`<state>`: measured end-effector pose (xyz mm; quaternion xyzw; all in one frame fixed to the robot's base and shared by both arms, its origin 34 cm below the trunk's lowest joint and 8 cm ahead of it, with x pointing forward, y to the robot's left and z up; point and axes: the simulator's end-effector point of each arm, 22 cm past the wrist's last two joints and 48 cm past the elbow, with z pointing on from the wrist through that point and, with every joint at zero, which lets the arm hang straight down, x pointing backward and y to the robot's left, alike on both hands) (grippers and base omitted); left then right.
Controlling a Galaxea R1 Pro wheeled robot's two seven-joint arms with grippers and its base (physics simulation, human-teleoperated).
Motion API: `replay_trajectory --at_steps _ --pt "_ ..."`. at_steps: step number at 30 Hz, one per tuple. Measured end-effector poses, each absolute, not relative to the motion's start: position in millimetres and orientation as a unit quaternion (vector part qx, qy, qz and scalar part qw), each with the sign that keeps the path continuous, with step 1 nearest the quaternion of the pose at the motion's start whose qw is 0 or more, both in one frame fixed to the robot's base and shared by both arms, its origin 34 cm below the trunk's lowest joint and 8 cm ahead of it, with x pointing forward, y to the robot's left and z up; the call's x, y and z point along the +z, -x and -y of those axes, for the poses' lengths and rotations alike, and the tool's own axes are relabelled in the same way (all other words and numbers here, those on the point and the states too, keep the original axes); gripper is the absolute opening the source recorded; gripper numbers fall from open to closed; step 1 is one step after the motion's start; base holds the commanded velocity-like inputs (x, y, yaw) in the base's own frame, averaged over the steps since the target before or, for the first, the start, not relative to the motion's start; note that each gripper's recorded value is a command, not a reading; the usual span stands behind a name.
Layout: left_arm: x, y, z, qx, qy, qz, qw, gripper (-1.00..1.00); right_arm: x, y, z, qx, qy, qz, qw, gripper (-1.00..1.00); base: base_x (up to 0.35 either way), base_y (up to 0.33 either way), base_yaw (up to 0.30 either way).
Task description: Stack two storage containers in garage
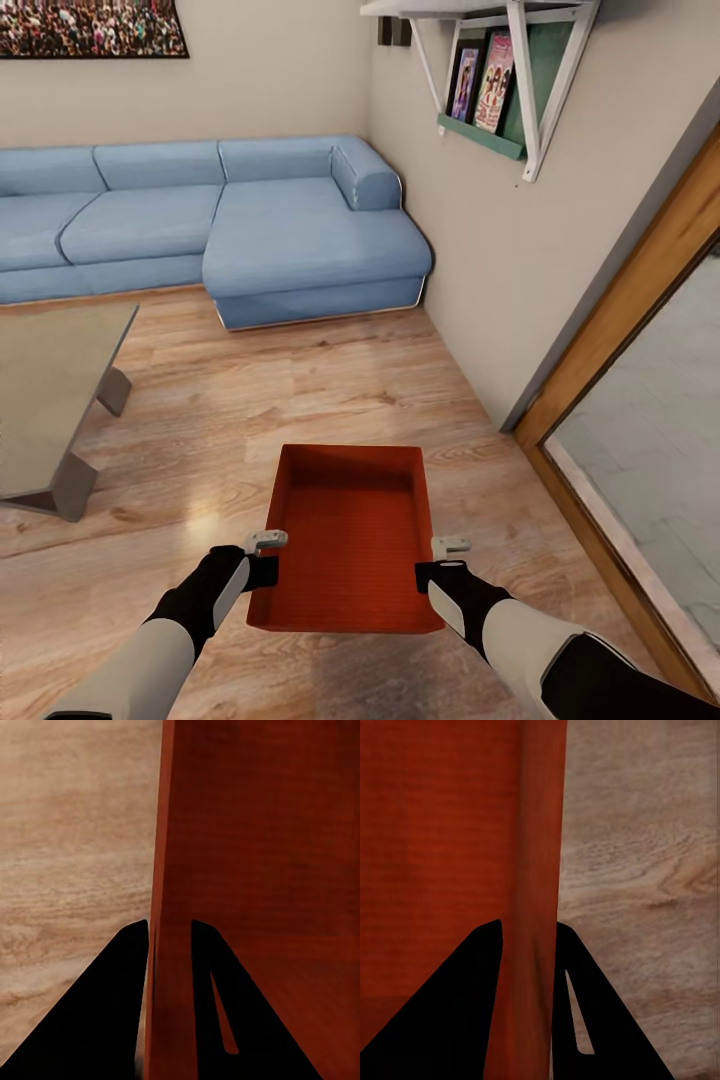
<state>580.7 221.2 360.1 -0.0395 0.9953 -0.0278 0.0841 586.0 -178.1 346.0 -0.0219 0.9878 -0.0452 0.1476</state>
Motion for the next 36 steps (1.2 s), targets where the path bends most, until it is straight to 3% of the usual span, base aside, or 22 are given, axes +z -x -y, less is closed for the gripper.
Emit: replay_trajectory --at_steps 36 --pt "428.5 -587.9 -221.3 -0.028 0.041 -0.995 0.082 -1.0 415.0 -594.0 178.0 -0.046 0.024 -0.988 0.145 -1.0 0.0 0.0 0.0"
